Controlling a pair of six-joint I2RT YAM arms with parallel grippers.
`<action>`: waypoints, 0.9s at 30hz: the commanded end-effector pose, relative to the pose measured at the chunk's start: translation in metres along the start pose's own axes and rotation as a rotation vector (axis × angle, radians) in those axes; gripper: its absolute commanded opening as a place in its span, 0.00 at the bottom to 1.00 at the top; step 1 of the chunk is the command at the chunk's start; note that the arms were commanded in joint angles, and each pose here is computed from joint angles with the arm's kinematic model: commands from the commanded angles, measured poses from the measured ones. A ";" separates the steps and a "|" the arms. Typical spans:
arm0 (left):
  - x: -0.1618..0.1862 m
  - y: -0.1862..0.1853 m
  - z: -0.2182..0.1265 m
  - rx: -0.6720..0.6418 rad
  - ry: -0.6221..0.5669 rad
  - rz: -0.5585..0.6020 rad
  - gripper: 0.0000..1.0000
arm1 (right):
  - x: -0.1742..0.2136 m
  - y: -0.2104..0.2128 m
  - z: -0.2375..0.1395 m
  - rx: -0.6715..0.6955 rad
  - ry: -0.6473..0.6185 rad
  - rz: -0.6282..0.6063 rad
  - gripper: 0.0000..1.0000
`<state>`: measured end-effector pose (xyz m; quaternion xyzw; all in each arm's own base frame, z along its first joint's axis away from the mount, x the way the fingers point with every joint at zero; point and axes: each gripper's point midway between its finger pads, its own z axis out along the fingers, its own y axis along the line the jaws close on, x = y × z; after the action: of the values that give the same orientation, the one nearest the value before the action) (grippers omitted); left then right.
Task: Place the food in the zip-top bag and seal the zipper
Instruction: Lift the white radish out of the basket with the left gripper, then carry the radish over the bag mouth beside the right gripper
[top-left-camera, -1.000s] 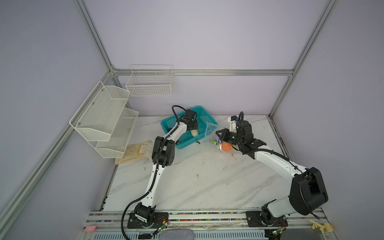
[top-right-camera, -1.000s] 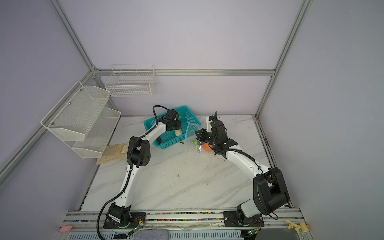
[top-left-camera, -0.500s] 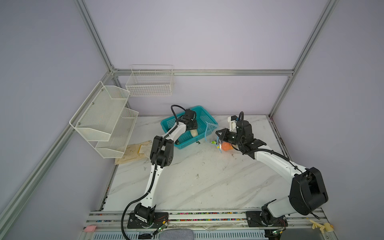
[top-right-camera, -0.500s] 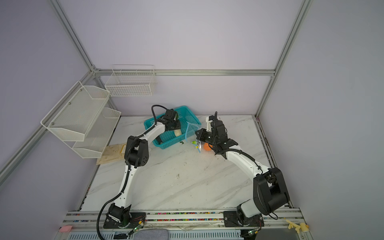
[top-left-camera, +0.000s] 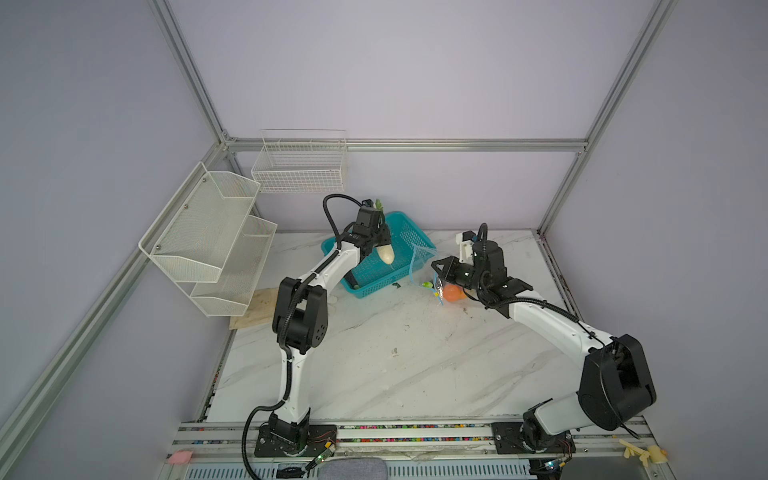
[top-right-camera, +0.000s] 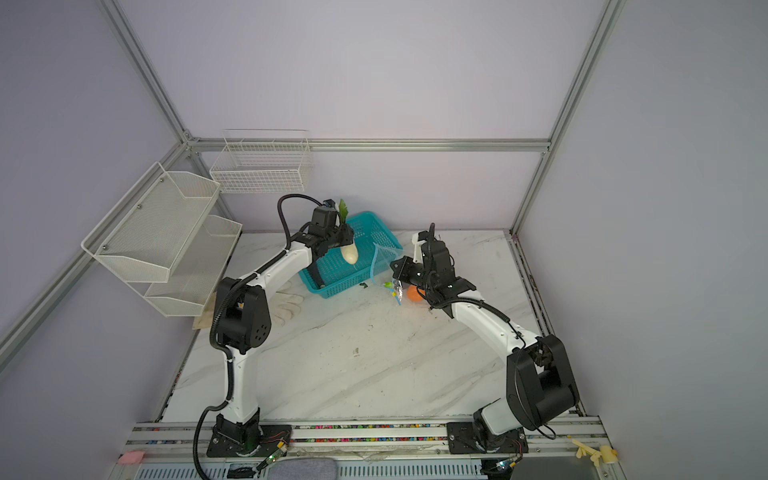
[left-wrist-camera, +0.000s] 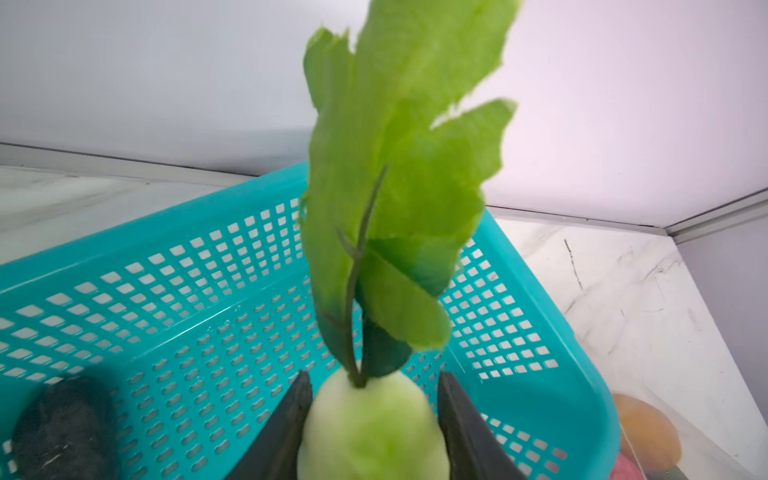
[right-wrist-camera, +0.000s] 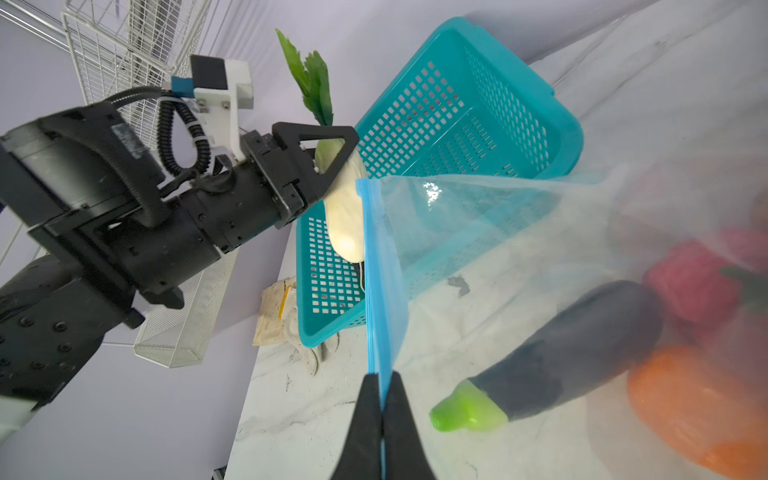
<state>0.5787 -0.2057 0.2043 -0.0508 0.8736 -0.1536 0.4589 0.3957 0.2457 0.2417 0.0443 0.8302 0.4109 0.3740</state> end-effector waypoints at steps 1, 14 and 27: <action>-0.026 -0.022 -0.033 0.049 -0.130 -0.015 0.43 | -0.022 0.015 -0.005 -0.023 -0.057 0.011 0.00; -0.063 -0.059 -0.132 0.136 -0.381 -0.053 0.41 | -0.035 0.026 -0.004 -0.044 -0.080 0.104 0.00; -0.085 -0.095 -0.198 0.202 -0.573 -0.006 0.42 | -0.035 0.029 0.005 -0.073 -0.063 0.166 0.00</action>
<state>0.4736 -0.2293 0.3808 -0.0564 0.7225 -0.2190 0.6533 0.4114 0.2509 0.2634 0.1085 0.8121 0.4465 0.3597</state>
